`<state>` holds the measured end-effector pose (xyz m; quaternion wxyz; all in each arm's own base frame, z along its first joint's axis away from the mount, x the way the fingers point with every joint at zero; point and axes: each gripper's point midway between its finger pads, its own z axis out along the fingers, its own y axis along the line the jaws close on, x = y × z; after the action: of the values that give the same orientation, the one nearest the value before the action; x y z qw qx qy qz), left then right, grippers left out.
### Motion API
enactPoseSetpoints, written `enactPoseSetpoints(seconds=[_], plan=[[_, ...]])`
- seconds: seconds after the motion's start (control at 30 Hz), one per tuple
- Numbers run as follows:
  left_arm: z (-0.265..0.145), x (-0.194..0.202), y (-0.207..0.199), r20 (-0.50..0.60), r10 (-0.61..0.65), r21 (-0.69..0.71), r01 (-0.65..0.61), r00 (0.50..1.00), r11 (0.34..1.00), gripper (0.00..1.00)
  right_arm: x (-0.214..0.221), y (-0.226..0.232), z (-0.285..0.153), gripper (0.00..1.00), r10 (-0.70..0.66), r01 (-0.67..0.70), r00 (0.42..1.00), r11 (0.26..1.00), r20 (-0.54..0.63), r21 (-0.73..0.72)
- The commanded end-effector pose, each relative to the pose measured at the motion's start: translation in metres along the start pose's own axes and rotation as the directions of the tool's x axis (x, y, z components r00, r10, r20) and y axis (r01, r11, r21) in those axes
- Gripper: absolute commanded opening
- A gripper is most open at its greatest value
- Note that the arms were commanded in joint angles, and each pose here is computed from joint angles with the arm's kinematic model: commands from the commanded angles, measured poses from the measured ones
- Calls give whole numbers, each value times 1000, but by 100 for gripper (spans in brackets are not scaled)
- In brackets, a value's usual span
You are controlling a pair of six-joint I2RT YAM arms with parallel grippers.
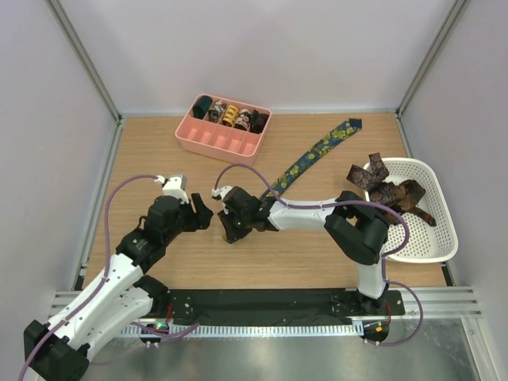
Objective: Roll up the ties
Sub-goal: Roll the tie
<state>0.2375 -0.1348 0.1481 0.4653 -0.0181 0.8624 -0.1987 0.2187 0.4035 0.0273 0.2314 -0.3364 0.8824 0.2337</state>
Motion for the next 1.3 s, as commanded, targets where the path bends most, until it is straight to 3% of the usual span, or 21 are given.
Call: enactPoseSetpoints(seconds=[0.0, 0.3, 0.47, 0.83, 0.9, 0.97, 1.03, 1.2, 1.27], plan=[[-1, -11, -3, 27, 13, 7, -14, 1000, 1000, 63, -6, 3, 3, 30, -3, 3, 1000, 1000, 12, 1], [-4, -11, -1, 39, 5, 1, -5, 999, 1000, 63, -30, 16, -33, 53, -87, 86, 993, 996, 76, 12], [-11, -17, 3, 92, -20, -13, 22, 996, 1000, 63, -23, 23, -40, 59, -201, 197, 977, 978, 65, 67], [-43, -36, 21, 236, -59, -59, 75, 970, 995, 67, -7, 18, -11, 54, -276, 269, 961, 947, 16, 174], [-48, -38, 26, 261, -60, -77, 82, 964, 994, 68, -6, 15, -6, 49, -276, 269, 961, 945, 14, 185], [-55, -42, 28, 294, -68, -72, 93, 953, 993, 70, -5, 13, -3, 33, -277, 270, 961, 944, 9, 192], [-58, -43, 30, 313, -75, -72, 102, 947, 992, 71, -3, 13, -2, 29, -280, 274, 960, 942, 4, 193], [-58, -43, 32, 321, -78, -76, 108, 944, 991, 72, -4, 15, -6, 29, -288, 282, 958, 942, 4, 184], [-59, -45, 33, 333, -80, -80, 113, 939, 990, 72, -5, 15, -7, 40, -291, 286, 957, 941, 3, 183]])
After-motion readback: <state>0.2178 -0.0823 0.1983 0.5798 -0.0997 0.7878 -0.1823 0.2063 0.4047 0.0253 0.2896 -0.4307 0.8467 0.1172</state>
